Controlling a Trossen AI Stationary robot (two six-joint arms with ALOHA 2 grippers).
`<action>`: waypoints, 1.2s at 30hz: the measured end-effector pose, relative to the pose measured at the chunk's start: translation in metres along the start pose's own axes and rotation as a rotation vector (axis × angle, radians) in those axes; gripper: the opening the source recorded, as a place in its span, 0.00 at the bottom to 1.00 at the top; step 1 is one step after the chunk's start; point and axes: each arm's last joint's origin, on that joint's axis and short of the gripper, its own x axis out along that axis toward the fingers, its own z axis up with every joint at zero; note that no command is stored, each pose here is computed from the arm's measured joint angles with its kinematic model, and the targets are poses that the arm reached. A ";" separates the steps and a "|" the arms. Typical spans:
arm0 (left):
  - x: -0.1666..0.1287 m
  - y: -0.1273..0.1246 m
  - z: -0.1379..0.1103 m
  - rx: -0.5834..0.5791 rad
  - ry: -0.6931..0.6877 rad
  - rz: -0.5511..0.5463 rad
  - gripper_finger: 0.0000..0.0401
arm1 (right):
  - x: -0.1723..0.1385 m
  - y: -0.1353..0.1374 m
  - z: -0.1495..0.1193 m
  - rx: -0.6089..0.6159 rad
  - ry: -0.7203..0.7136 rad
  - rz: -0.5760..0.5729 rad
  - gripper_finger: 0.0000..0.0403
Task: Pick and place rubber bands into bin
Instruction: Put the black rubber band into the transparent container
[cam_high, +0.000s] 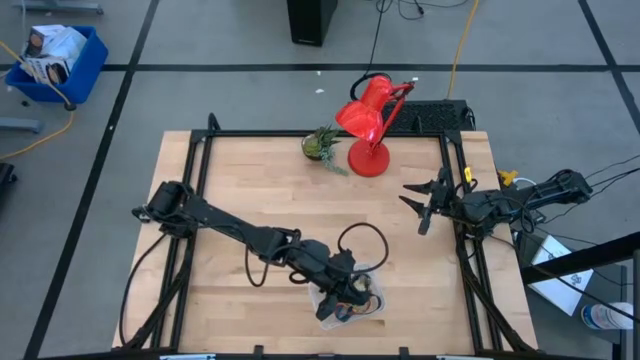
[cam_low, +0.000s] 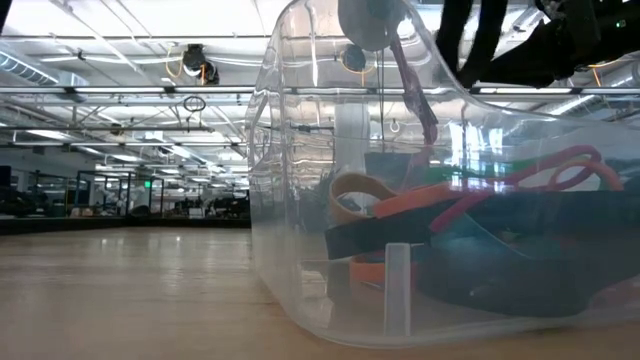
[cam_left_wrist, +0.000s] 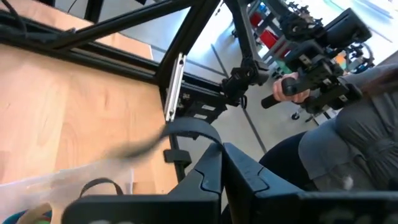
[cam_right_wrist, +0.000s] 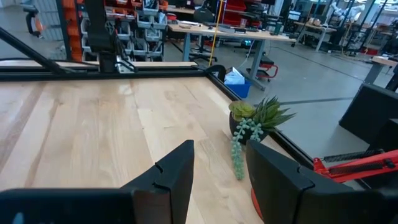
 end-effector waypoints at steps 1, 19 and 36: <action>0.000 0.000 0.000 -0.001 0.004 0.002 0.01 | 0.000 0.000 0.000 -0.001 0.000 0.000 0.36; -0.002 0.013 -0.018 -0.123 0.146 0.180 0.01 | 0.000 0.000 0.000 -0.003 0.000 0.000 0.36; -0.010 0.024 -0.035 -0.296 0.263 0.390 0.01 | 0.000 0.000 0.000 -0.003 0.000 0.000 0.36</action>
